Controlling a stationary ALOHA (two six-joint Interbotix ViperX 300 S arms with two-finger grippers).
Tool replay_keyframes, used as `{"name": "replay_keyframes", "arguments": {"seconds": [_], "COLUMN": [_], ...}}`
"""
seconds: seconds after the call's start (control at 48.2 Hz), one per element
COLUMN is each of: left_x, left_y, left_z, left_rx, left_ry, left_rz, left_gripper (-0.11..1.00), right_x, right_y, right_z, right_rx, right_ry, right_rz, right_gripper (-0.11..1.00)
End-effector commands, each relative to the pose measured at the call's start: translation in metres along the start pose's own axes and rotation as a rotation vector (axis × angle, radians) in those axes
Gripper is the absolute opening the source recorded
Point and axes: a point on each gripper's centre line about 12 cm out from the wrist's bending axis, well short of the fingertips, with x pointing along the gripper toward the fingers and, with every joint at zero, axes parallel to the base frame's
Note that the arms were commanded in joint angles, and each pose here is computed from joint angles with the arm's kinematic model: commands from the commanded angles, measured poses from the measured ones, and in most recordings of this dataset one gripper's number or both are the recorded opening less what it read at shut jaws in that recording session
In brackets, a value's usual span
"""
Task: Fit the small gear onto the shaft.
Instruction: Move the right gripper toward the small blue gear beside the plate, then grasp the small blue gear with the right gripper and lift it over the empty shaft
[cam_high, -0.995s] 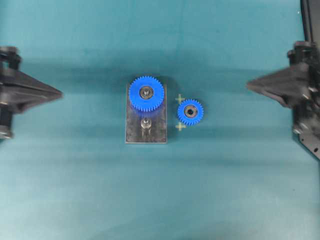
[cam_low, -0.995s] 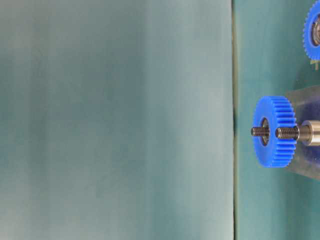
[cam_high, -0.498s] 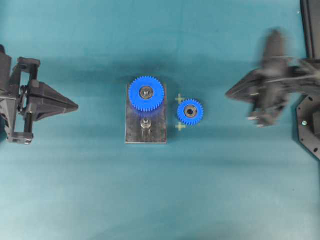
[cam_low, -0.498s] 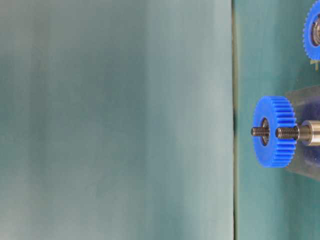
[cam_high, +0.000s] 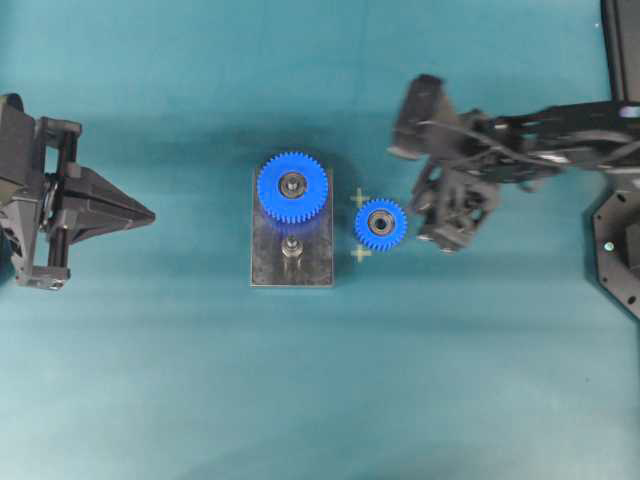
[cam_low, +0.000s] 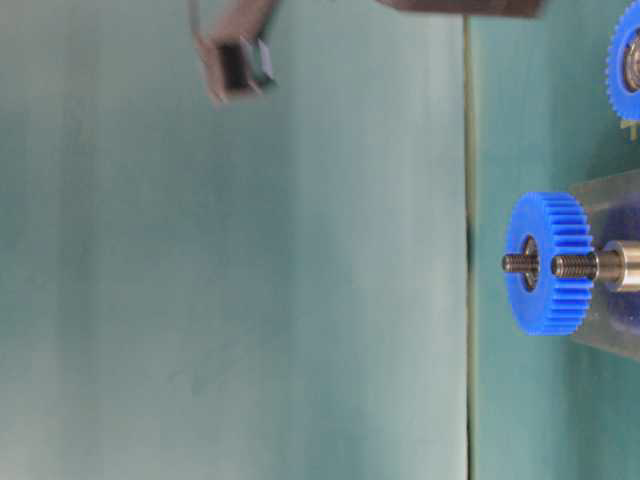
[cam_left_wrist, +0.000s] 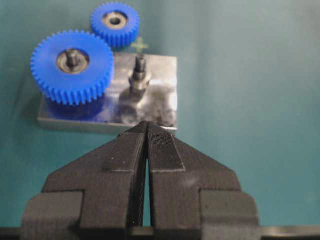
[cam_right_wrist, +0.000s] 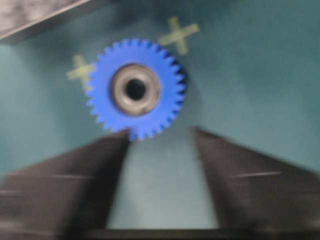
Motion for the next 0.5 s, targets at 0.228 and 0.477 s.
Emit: {"name": "replay_keyframes", "arguments": {"seconds": [0.228,0.477], "left_x": [0.000,0.001], "left_y": [-0.001,-0.001], "left_z": [0.010,0.009], "left_rx": [0.005,0.002], "left_ry": [-0.024,-0.020], "left_rz": [-0.003,-0.003], "left_gripper": [0.00,0.00], "right_x": [0.027,0.042], "right_y": [-0.004,-0.009], "right_z": [0.023,0.026], "right_rx": [-0.012,-0.008], "right_ry": [0.071,0.101], "right_rz": [-0.026,-0.039], "right_gripper": [0.88,0.88]}}
